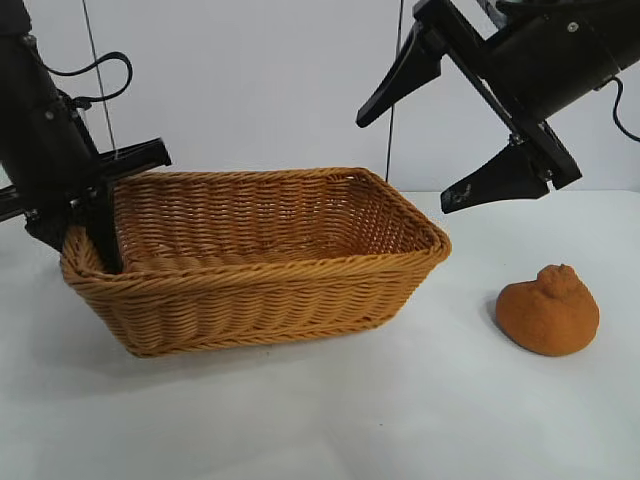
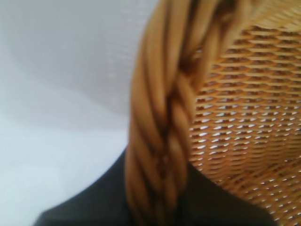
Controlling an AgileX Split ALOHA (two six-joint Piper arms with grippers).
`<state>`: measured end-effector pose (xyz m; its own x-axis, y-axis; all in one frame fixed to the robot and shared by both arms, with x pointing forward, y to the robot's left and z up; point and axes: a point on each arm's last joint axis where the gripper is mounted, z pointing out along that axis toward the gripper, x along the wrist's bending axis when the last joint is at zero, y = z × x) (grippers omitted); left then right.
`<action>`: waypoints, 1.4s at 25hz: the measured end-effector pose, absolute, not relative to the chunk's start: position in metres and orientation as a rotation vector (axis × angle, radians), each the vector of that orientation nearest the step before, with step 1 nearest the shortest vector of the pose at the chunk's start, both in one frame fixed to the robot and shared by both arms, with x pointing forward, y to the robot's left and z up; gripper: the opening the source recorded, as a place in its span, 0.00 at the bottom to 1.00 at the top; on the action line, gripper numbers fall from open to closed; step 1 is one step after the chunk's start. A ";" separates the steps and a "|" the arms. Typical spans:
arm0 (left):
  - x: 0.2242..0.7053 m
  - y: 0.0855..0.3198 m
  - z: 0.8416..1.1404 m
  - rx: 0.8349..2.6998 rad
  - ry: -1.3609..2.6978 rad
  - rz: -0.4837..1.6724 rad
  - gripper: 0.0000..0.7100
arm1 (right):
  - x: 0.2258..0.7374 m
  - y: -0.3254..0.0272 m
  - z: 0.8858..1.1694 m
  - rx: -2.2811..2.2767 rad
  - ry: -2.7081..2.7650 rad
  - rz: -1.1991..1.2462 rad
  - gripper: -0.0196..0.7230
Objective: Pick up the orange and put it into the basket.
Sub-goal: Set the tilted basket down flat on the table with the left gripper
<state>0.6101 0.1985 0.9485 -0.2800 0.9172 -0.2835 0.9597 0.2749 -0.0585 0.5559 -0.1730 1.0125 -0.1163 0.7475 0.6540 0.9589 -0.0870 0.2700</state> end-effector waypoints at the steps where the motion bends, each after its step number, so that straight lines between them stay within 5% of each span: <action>1: 0.612 0.198 0.946 1.800 2.325 -0.338 0.12 | 0.556 -0.173 1.012 -1.858 -1.894 -1.010 0.95; 6: 0.615 0.196 0.934 1.969 2.232 -0.393 0.12 | 0.555 -0.173 1.012 -1.854 -1.898 -1.004 0.95; 21: 0.627 0.193 0.903 1.964 2.185 -0.355 0.13 | 0.555 -0.173 1.012 -1.853 -1.899 -1.002 0.95; 23: 0.627 0.193 0.903 1.962 2.185 -0.358 0.23 | 0.555 -0.173 1.012 -1.853 -1.899 -1.002 0.95; 28: 0.626 0.192 0.905 1.987 2.160 -0.380 0.74 | 0.555 -0.173 1.012 -1.853 -1.899 -1.002 0.95; 35: 0.631 0.191 0.961 2.008 2.030 -0.291 0.86 | 0.555 -0.173 1.012 -1.852 -1.903 -1.000 0.95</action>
<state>0.6309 0.1907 0.9606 -0.0023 0.9444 -0.3288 0.9987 0.0189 0.0471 0.5549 -0.1731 1.0121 -0.1214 0.7498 0.6504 0.9610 -0.0753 0.2661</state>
